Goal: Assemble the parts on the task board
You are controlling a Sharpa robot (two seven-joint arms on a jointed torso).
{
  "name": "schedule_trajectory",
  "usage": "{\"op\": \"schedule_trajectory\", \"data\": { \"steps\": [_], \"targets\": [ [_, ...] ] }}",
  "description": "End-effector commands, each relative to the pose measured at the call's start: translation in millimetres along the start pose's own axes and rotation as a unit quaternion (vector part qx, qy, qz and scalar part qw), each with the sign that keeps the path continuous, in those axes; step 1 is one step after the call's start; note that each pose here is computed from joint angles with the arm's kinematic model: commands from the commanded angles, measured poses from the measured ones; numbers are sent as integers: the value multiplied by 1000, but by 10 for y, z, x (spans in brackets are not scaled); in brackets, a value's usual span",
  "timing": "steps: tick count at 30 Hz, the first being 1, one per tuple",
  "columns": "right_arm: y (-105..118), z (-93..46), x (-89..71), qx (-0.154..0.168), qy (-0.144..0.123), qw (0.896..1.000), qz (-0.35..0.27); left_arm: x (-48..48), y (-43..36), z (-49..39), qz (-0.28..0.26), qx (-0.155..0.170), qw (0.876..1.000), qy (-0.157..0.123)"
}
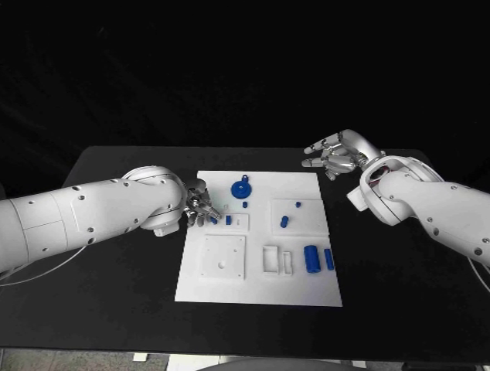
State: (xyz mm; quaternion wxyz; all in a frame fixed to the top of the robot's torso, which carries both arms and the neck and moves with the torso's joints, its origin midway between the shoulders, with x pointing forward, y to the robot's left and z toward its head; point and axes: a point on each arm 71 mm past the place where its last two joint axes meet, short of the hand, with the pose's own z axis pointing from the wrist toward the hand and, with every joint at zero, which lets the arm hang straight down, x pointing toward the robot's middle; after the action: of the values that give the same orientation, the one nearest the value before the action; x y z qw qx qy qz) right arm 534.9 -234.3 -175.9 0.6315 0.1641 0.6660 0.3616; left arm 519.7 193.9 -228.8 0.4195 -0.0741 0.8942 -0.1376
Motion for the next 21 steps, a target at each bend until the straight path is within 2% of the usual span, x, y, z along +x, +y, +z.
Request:
{"op": "schedule_trajectory", "data": {
  "steps": [1,21],
  "targets": [
    [7,0,12,-4,5,1000,0,28,-29,6,15,15,1000,15],
    [0,-3,13,-4,5,1000,0,-1,5,31,14,18,1000,-3]
  ]
}}
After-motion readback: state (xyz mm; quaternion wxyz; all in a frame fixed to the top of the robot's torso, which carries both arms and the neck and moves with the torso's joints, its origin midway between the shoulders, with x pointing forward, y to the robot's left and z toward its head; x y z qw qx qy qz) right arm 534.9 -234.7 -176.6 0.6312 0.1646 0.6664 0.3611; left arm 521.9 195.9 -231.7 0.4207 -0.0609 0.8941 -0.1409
